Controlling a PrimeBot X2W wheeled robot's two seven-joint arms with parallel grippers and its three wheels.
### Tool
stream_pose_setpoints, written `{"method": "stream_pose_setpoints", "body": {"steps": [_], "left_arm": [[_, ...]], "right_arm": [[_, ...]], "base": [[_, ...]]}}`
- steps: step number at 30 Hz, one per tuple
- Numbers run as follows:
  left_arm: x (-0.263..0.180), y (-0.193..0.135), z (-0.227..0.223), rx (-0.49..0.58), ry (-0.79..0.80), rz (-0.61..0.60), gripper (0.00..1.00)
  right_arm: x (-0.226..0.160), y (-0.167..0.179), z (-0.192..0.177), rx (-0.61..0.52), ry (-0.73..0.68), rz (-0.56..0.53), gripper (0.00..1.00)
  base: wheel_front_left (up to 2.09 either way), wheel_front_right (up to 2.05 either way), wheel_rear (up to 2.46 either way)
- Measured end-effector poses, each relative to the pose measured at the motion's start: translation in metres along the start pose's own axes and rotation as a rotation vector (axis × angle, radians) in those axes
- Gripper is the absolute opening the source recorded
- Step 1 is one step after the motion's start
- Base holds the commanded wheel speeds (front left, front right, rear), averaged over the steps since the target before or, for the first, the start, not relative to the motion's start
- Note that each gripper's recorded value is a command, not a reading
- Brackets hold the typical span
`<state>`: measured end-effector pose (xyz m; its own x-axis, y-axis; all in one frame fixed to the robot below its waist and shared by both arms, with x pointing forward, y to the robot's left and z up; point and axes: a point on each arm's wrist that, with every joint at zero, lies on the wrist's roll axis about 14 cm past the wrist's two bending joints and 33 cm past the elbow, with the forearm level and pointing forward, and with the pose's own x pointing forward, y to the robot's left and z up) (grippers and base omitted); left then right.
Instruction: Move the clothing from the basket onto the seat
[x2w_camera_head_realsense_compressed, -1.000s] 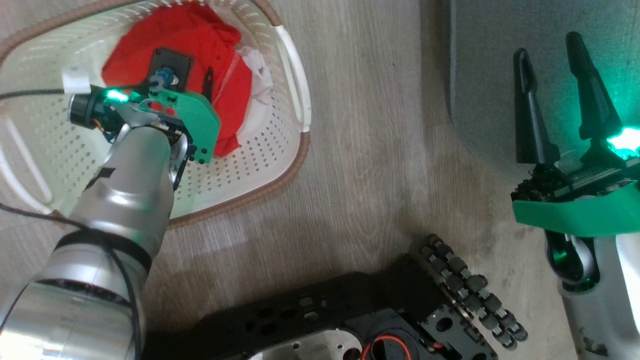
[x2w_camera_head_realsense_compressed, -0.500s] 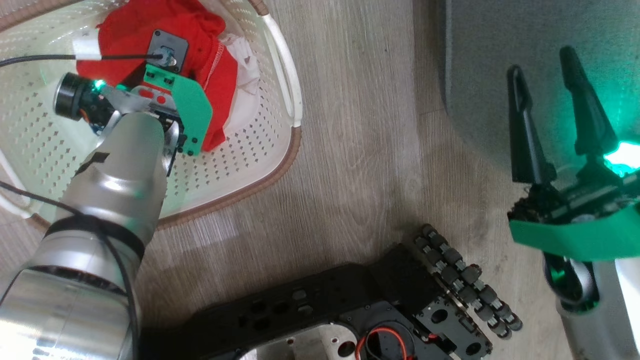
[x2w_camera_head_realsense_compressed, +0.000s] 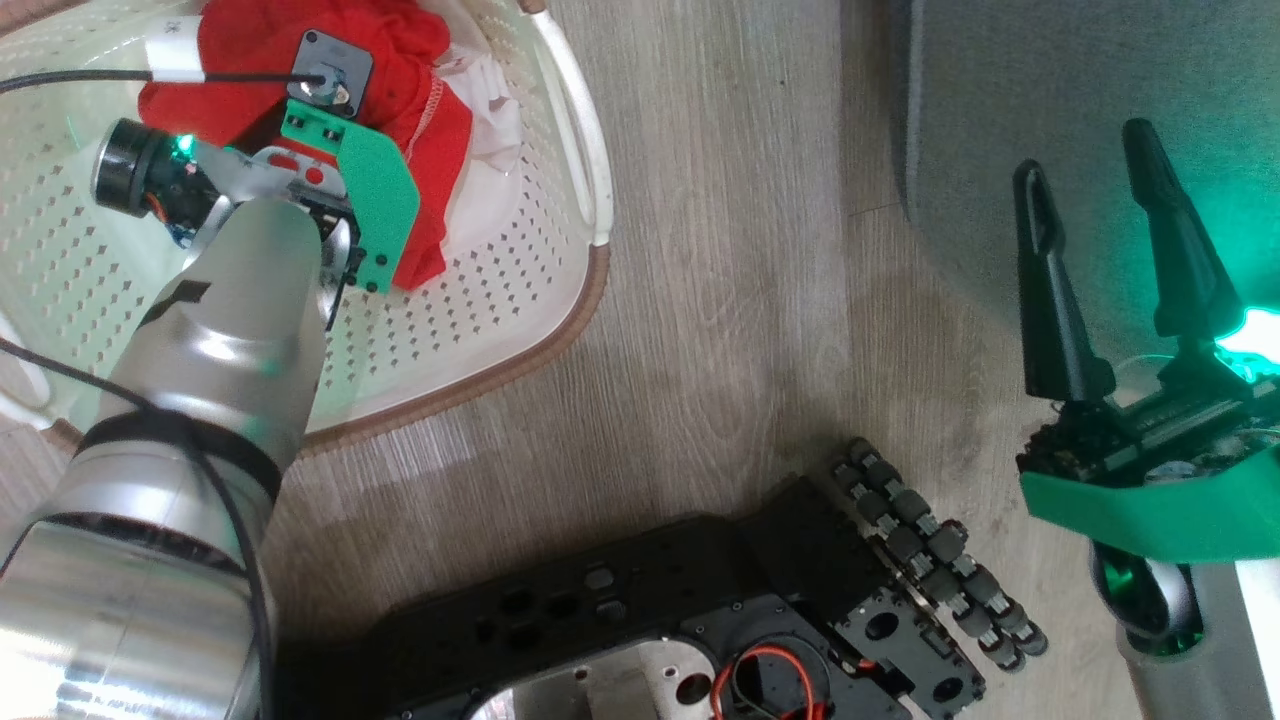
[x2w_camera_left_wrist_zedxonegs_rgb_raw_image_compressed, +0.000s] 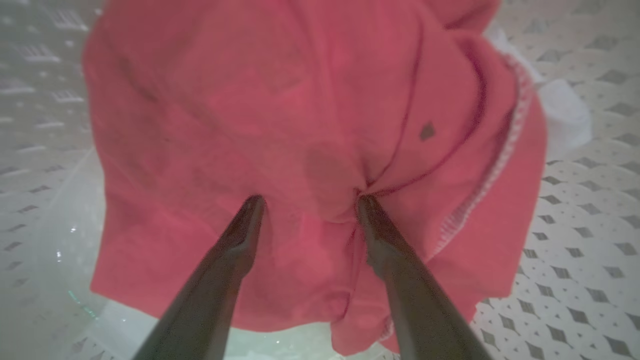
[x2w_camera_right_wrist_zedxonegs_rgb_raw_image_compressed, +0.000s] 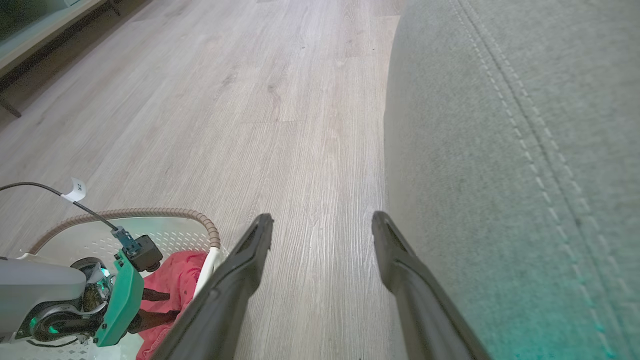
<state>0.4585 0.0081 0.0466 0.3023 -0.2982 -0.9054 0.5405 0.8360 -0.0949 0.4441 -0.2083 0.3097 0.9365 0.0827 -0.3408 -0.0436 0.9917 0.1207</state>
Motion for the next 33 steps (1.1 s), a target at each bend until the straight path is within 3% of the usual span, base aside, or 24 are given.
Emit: {"method": "stream_pose_setpoints", "body": {"steps": [1, 2, 16, 33], "left_arm": [[0.0, -0.001, -0.001, -0.005, 0.002, -0.01, 0.09], [0.0, -0.003, -0.002, -0.012, 0.006, -0.023, 0.0], [-0.01, -0.001, 0.013, -0.049, -0.041, -0.022, 0.0], [-0.069, 0.015, 0.065, -0.144, -0.286, 0.066, 0.0]], "right_arm": [[0.001, 0.001, 0.0, -0.003, 0.0, 0.005, 1.0], [0.001, 0.002, -0.001, -0.004, 0.001, 0.008, 1.0], [0.002, 0.006, 0.008, -0.043, -0.02, 0.024, 1.0], [0.007, 0.009, 0.089, -0.081, -0.227, 0.033, 1.0]], "base": [[0.0, 0.0, 0.0], [0.0, 0.0, 0.0], [0.0, 0.0, 0.0], [0.0, 0.0, 0.0]]}}
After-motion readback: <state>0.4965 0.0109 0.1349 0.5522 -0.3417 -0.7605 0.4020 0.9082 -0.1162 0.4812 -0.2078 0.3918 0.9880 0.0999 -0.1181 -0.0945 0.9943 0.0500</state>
